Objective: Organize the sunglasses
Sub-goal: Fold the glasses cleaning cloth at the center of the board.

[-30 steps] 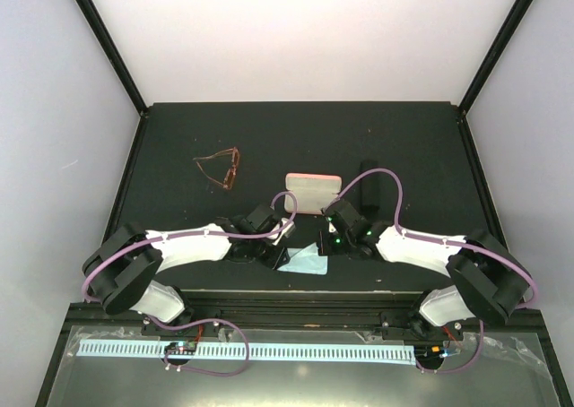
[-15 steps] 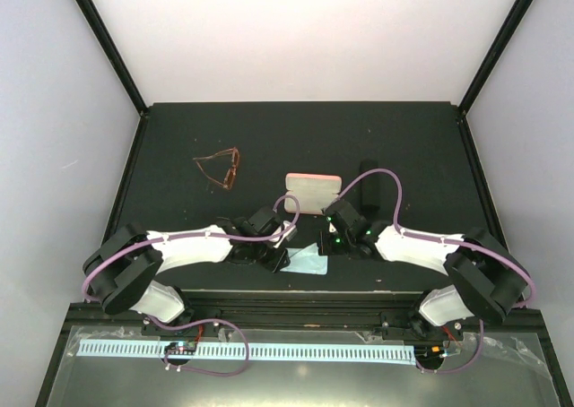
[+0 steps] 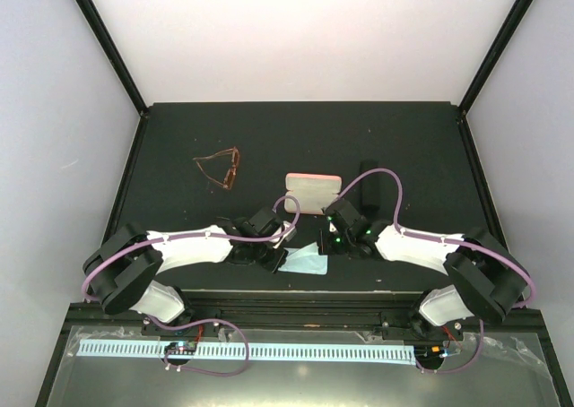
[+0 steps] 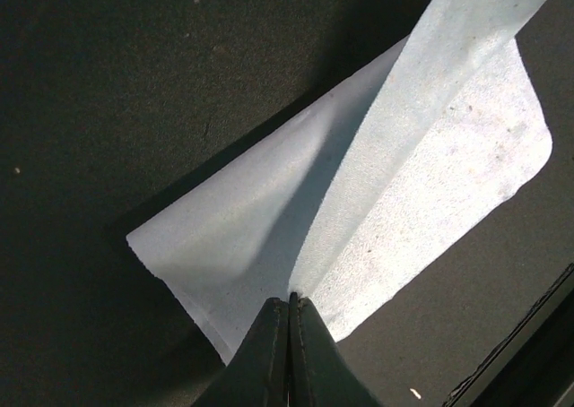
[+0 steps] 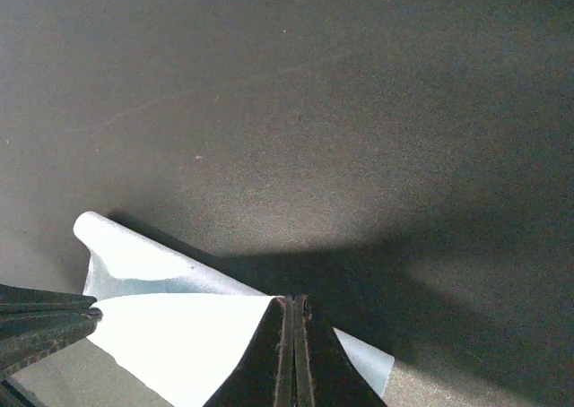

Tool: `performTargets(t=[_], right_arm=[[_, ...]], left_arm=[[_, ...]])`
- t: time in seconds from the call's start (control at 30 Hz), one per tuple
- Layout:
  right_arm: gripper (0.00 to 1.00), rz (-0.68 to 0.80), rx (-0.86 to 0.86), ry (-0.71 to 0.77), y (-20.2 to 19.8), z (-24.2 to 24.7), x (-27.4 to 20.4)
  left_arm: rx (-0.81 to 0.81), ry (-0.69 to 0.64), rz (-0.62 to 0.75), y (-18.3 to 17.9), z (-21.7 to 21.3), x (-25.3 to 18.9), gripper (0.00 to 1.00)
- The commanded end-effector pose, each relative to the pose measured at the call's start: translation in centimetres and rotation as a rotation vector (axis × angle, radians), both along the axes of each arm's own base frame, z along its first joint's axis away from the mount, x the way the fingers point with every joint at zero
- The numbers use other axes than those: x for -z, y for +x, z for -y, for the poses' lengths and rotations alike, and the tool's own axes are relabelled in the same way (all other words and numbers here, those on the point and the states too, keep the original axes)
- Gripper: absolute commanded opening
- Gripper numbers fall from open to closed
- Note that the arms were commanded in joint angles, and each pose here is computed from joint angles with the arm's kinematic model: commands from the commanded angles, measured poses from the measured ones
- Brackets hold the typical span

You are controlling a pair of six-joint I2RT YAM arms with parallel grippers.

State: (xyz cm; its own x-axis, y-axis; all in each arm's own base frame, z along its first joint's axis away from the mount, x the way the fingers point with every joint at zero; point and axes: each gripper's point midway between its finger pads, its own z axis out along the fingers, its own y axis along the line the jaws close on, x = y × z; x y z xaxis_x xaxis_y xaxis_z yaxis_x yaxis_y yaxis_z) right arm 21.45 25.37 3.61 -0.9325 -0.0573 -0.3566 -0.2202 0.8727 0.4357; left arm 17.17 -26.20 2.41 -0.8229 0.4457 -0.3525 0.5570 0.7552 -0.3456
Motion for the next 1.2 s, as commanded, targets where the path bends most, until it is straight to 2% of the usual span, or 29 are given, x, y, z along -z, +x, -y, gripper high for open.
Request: performTargets(t=[0.0, 0.37, 0.97, 1.1, 1.17], right_arm=[[0.01, 0.033, 0.011, 0.028, 0.7, -0.3, -1.4], [0.01, 0.002, -0.048, 0.043, -1.3, 0.3, -1.3], [0.01, -0.064, -0.098, 0.009, -3.1, 1.0, 1.5], [0.02, -0.073, -0.128, 0.039, -3.6, 0.6, 1.4], [0.1, -0.077, -0.156, 0.079, -4.3, 0.3, 0.9]], left_arm=[[0.022, 0.029, 0.015, 0.0, 0.1, -0.3, 0.02], [0.016, 0.047, 0.032, 0.0, -0.7, -2.5, 0.01], [0.025, 0.099, -0.032, -0.4, -0.7, -0.3, 0.02], [0.035, 0.091, -0.055, -0.8, -0.4, -0.4, 0.11], [0.046, 0.063, -0.061, -1.1, -0.2, -0.9, 0.2]])
